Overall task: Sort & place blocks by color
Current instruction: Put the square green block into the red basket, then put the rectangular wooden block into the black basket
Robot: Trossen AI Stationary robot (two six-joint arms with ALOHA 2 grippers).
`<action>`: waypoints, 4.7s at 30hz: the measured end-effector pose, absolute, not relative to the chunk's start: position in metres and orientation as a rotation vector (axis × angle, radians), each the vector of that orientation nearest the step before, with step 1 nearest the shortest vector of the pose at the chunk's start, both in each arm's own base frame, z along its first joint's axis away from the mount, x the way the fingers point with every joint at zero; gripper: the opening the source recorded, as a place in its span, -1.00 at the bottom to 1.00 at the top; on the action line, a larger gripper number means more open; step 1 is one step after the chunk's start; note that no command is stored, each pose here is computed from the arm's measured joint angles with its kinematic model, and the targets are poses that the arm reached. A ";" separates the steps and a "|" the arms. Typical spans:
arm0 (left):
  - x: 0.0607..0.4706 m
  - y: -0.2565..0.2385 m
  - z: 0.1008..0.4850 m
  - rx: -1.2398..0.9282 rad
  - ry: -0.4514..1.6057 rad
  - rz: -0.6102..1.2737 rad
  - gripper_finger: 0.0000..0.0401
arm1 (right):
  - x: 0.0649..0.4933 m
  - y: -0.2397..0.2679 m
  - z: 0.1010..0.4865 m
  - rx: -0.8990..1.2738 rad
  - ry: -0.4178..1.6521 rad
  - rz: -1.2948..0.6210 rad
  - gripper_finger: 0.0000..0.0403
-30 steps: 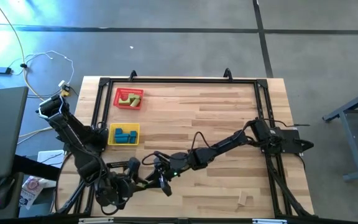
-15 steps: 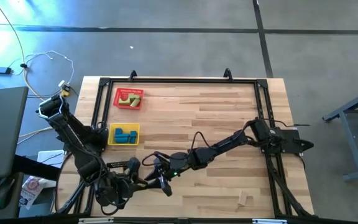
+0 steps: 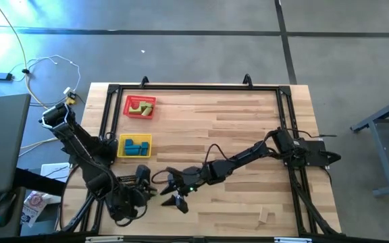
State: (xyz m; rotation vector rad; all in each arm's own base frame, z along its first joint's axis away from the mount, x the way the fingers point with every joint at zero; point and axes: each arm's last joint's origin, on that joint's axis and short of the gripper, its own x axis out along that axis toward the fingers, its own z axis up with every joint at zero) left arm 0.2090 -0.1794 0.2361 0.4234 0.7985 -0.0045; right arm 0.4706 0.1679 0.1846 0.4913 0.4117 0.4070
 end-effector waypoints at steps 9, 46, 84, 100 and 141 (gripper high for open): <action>0.213 -0.154 0.230 0.450 0.907 0.138 -0.81 | 0.468 0.171 0.181 0.477 0.458 0.403 0.10; 0.181 0.084 0.260 0.073 1.363 1.036 -0.82 | 0.440 0.218 0.183 0.502 0.591 0.407 0.10; 0.171 0.173 0.225 -0.435 1.347 1.020 -0.19 | 0.343 0.225 0.199 0.415 1.094 -0.306 0.10; 0.203 0.120 0.239 -0.291 1.280 0.843 -0.19 | 0.278 0.252 0.195 0.656 1.144 -0.807 0.10; 0.222 0.077 0.240 -0.149 1.254 0.774 -0.19 | 0.204 0.313 0.172 0.960 1.320 -1.214 0.10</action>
